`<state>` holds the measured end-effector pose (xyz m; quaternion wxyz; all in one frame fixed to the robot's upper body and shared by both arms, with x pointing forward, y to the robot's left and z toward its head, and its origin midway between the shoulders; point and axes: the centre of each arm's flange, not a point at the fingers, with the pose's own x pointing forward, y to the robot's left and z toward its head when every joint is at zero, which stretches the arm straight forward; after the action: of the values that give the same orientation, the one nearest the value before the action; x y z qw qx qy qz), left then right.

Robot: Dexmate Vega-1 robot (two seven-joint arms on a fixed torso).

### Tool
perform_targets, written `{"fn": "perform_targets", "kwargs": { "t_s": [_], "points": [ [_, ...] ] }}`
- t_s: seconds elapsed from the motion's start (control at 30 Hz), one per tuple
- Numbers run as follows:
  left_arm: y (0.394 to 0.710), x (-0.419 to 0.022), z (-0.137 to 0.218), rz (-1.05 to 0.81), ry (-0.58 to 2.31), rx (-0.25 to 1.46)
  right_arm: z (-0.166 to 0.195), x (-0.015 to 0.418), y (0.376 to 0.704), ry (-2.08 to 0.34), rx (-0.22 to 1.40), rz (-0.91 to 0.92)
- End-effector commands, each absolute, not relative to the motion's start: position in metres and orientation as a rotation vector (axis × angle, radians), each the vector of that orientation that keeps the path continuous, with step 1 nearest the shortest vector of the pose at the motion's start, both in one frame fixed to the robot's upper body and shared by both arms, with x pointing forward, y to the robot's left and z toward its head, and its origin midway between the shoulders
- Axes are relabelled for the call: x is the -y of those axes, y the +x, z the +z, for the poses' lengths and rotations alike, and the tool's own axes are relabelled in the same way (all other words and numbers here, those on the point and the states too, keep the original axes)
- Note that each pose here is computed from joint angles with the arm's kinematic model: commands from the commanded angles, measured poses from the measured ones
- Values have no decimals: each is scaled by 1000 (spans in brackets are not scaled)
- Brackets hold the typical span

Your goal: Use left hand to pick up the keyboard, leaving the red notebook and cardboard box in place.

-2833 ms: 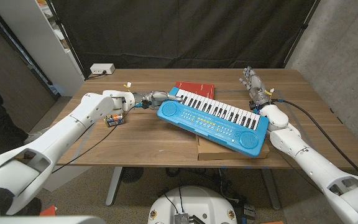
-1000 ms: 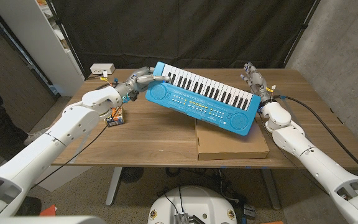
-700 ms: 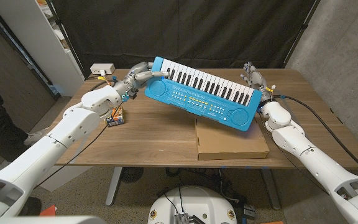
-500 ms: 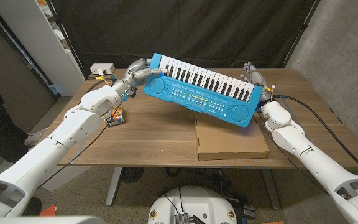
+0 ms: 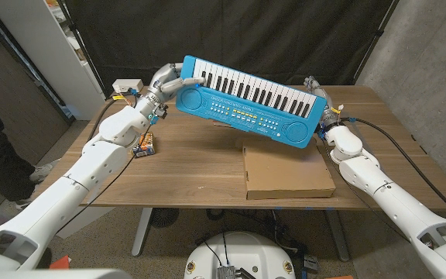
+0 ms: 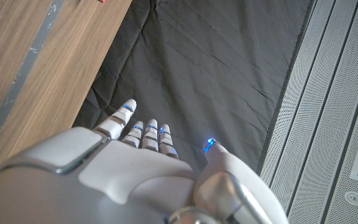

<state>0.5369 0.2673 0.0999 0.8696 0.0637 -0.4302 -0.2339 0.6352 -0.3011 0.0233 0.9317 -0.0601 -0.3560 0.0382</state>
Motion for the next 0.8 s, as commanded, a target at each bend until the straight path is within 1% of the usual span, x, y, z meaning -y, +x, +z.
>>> {"fn": "perform_targets", "kwargs": {
  "t_s": [0.03,0.33,0.8],
  "points": [
    [524,-275,101,-453,76,1049,24,298,634,-129,732,83],
    [515,-278,99,-436,14,1130,23,297,632,-130,734,87],
    [498,-281,97,-368,-5,1240,21,295,624,-135,738,90]
  ]
}}
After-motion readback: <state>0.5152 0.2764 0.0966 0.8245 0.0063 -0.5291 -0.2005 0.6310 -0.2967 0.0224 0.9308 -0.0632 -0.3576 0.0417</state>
